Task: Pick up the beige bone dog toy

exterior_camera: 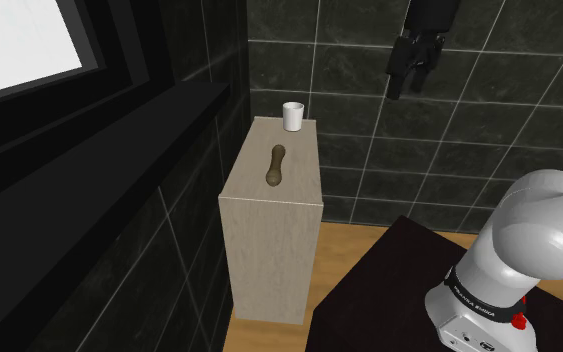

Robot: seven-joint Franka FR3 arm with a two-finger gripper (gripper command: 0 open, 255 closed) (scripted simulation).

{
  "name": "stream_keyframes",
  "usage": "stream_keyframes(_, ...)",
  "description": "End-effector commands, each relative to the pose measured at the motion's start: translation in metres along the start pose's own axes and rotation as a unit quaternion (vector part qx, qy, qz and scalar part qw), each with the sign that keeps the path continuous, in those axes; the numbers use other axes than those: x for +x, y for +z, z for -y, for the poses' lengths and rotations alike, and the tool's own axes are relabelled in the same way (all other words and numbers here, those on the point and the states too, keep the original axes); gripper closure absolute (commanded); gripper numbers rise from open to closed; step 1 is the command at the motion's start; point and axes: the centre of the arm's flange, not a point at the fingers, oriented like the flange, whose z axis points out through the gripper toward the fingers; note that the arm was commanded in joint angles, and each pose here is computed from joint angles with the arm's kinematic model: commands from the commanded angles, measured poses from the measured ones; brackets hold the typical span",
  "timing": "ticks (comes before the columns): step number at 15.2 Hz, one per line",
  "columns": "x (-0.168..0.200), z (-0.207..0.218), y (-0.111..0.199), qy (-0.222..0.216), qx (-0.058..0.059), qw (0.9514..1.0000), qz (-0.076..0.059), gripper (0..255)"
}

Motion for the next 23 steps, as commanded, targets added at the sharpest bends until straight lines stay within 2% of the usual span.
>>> stream_keyframes(1,0.0,0.0,0.0,0.0,0.0,1.0,0.0,0)
stream_keyframes(6,0.04,0.032,0.042,0.059,-0.009,0.9982,-0.006,0)
stream_keyframes(12,0.093,0.064,0.092,0.129,-0.02,0.9914,-0.014,0)
stream_keyframes(17,0.14,0.083,0.134,0.187,-0.029,0.9818,-0.021,0)
stream_keyframes(23,0.2,0.098,0.184,0.255,-0.039,0.9657,-0.028,0)
